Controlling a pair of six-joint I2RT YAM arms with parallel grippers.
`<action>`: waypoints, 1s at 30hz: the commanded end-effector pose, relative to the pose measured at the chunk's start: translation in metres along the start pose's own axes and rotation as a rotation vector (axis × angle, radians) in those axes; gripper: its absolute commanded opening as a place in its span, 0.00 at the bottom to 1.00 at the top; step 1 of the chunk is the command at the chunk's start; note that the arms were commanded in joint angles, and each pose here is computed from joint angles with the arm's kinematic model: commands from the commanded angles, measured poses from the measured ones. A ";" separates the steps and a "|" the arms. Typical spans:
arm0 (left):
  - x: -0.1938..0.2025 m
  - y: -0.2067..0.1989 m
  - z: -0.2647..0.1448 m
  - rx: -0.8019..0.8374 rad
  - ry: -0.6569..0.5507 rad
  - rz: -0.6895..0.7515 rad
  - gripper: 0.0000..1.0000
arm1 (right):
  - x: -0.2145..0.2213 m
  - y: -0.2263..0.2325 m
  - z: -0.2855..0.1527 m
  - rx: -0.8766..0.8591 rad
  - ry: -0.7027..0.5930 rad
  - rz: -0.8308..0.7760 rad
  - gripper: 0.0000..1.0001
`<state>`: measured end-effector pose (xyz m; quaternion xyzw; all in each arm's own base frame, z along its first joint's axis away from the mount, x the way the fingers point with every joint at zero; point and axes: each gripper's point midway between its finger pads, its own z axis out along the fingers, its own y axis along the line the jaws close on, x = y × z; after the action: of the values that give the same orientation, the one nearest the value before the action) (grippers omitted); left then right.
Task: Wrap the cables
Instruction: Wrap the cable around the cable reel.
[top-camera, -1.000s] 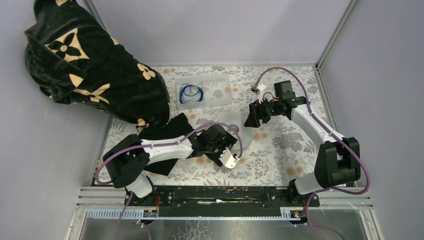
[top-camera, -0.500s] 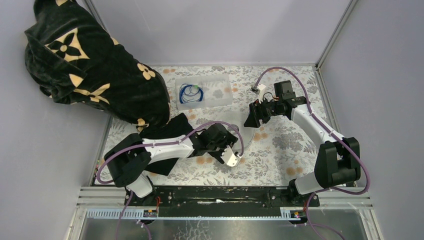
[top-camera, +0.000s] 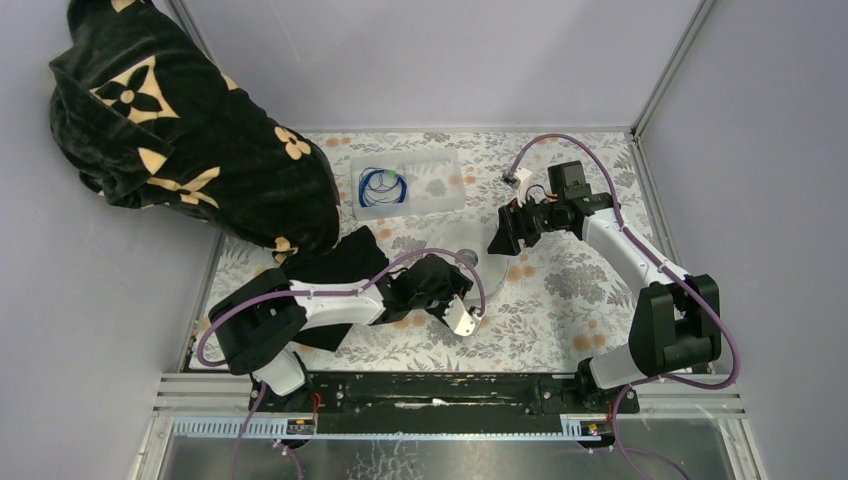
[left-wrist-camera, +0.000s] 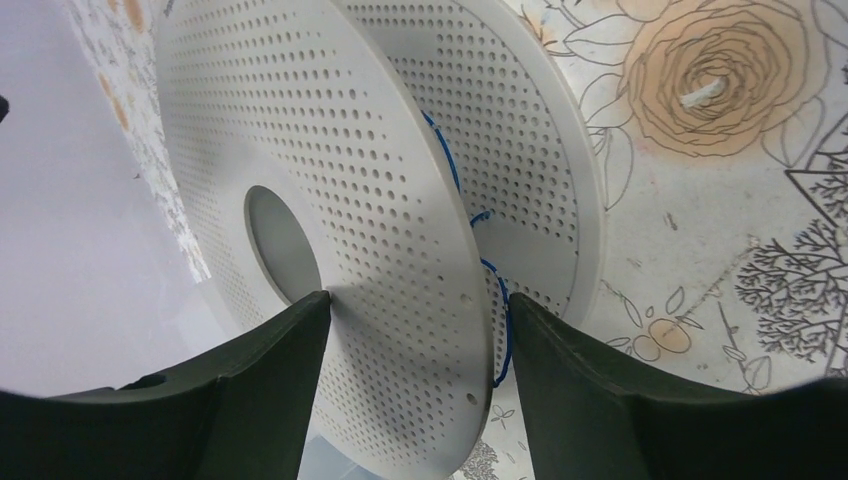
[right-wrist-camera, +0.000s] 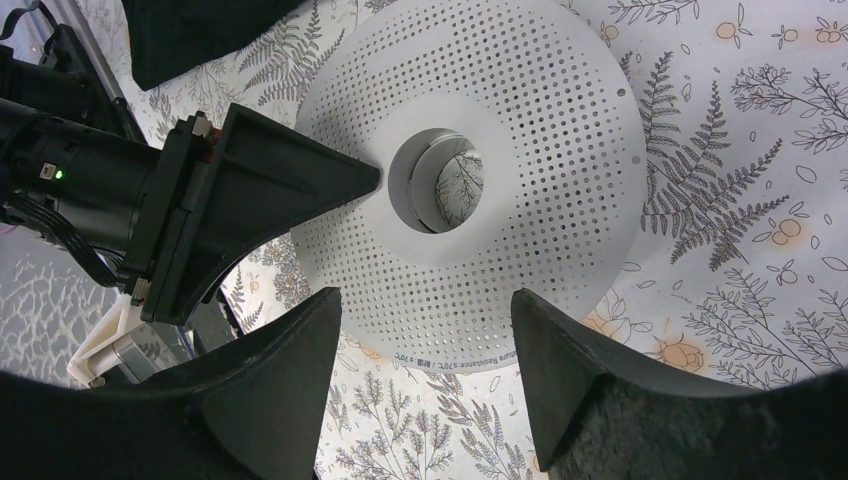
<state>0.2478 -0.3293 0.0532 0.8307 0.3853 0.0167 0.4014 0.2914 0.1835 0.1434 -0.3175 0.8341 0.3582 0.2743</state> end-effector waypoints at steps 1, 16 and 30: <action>-0.009 0.029 -0.005 -0.146 -0.023 -0.011 0.70 | -0.001 0.003 -0.001 -0.027 -0.010 -0.001 0.70; -0.010 0.021 -0.011 -0.143 -0.025 -0.050 0.97 | -0.002 0.004 -0.003 -0.028 -0.016 -0.007 0.70; -0.013 -0.009 -0.048 0.004 -0.033 -0.078 1.00 | -0.006 0.004 -0.006 -0.013 -0.022 -0.019 0.71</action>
<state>0.2338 -0.3169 0.0868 0.8051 0.4041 0.0075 0.4341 0.2922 0.1823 0.1434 -0.3157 0.8347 0.3576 0.2750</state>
